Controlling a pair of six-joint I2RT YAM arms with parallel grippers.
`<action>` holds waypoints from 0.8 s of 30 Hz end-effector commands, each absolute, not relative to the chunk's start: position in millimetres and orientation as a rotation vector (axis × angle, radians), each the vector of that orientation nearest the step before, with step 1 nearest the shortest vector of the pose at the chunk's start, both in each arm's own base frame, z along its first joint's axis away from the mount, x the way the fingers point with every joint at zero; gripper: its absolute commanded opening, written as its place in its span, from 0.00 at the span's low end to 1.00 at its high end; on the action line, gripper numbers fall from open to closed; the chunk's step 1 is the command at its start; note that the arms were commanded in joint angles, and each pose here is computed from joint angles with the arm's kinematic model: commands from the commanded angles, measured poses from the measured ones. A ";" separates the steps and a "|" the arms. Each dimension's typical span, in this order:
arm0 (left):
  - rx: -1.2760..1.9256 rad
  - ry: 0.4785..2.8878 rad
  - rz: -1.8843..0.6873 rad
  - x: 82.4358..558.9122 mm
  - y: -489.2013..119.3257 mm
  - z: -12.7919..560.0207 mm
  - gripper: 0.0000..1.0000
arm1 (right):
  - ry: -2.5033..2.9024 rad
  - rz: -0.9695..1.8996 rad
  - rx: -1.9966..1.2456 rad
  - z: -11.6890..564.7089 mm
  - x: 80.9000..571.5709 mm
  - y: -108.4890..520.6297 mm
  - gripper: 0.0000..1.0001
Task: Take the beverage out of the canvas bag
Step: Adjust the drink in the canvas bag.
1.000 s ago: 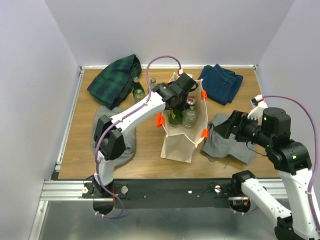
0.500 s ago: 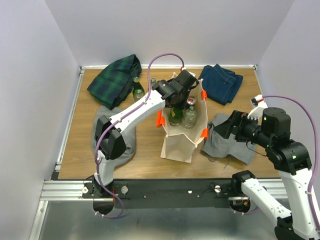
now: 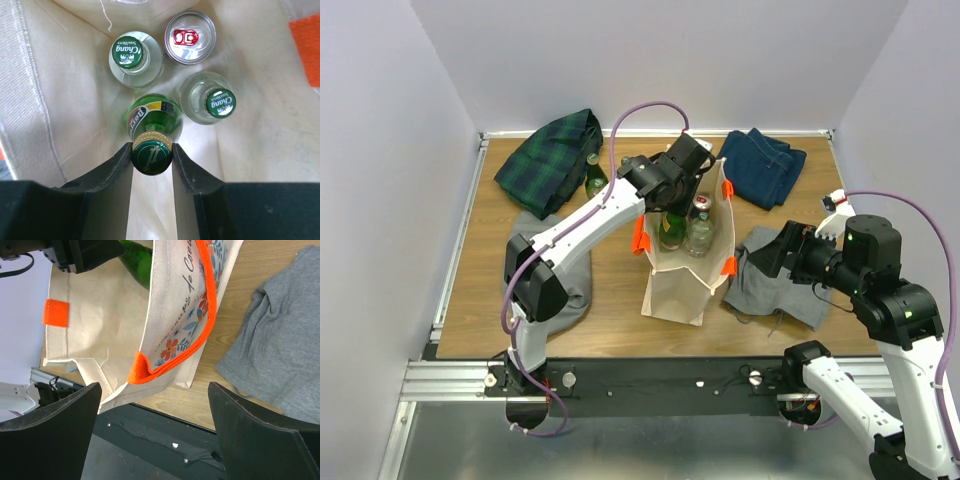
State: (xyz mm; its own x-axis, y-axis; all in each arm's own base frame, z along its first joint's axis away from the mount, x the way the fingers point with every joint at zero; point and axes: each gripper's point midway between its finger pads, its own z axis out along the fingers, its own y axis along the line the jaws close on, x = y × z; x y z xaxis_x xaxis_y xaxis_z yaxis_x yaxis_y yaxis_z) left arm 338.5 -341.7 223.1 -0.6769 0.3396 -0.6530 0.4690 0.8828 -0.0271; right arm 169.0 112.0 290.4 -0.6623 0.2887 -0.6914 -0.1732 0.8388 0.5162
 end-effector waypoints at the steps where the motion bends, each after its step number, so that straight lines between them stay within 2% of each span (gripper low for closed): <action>1: 0.532 2.175 -0.397 339.6 -345.3 301.7 0.00 | 2.164 0.705 0.085 293.6 167.5 110.4 0.96; 13: 0.466 2.299 -0.341 334.7 -337.8 230.7 0.00 | 2.165 0.703 0.090 291.4 161.4 108.3 0.96; 22: 0.443 2.322 -0.320 331.8 -332.9 217.1 0.00 | 2.174 0.694 0.089 287.8 163.0 107.7 0.96; 24: 0.440 2.323 -0.315 333.2 -332.6 217.4 0.08 | 2.176 0.699 0.089 287.2 163.8 108.8 0.96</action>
